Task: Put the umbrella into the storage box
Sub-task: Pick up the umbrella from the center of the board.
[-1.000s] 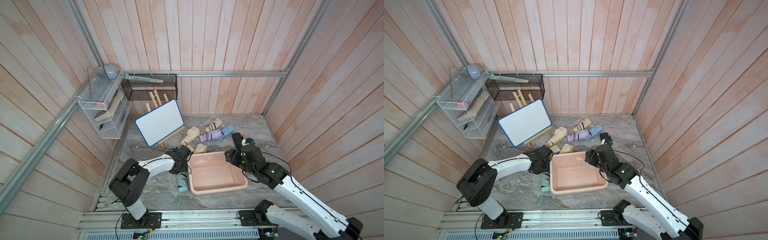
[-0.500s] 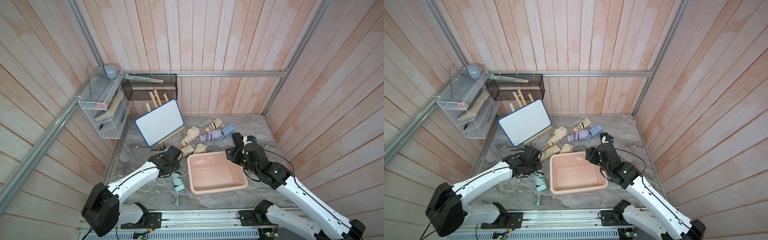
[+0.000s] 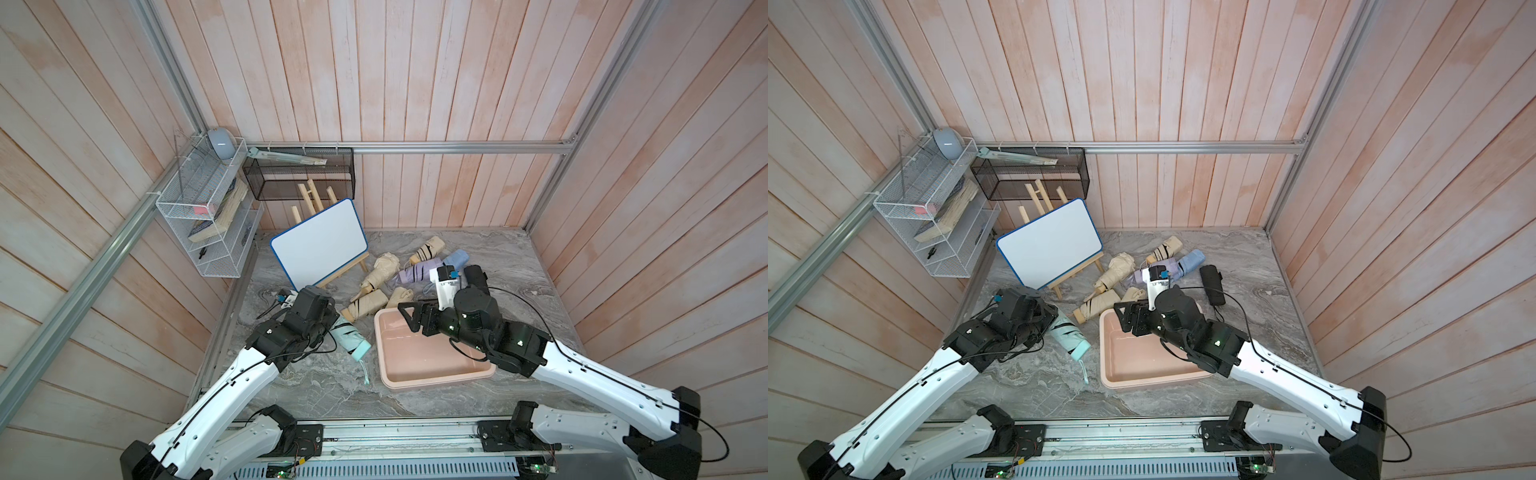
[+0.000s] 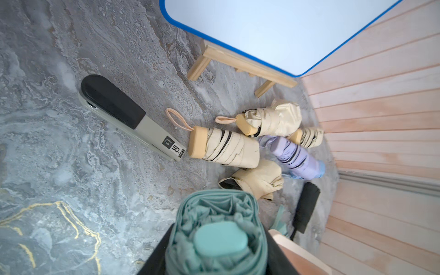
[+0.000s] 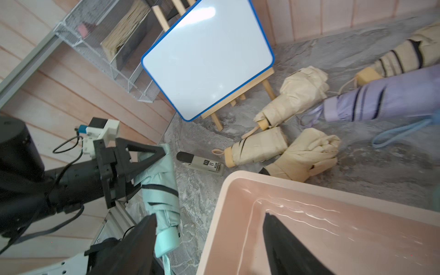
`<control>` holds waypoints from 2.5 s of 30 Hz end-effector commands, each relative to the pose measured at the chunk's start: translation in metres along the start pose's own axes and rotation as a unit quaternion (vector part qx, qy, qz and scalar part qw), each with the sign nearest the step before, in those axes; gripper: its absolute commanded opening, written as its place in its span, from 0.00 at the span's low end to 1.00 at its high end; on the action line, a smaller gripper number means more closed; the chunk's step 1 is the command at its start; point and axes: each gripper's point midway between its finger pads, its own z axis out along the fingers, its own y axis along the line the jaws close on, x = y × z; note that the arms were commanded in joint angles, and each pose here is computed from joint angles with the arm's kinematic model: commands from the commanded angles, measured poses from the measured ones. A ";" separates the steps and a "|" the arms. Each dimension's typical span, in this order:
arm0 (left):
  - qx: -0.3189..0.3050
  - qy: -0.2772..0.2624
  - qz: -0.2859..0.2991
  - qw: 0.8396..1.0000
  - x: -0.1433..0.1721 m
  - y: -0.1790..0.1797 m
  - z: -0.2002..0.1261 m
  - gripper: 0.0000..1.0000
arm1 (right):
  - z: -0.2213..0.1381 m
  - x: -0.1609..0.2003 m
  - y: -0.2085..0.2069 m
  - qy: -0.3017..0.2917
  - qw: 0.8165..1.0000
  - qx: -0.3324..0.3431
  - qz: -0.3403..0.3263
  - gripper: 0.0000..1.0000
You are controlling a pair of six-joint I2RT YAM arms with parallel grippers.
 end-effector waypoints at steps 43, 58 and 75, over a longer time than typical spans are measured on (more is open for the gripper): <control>0.103 0.061 -0.221 0.968 0.005 -0.040 -0.028 0.17 | 0.063 0.049 0.069 -0.029 0.984 -0.171 0.033 0.51; 0.125 0.051 -0.193 0.972 0.005 -0.039 -0.024 0.91 | 0.065 0.049 0.067 -0.023 0.979 -0.198 0.049 0.02; 0.278 -0.241 0.330 0.869 -0.057 -0.097 -0.128 1.00 | 0.047 0.015 0.005 -0.005 0.986 -0.153 0.068 0.00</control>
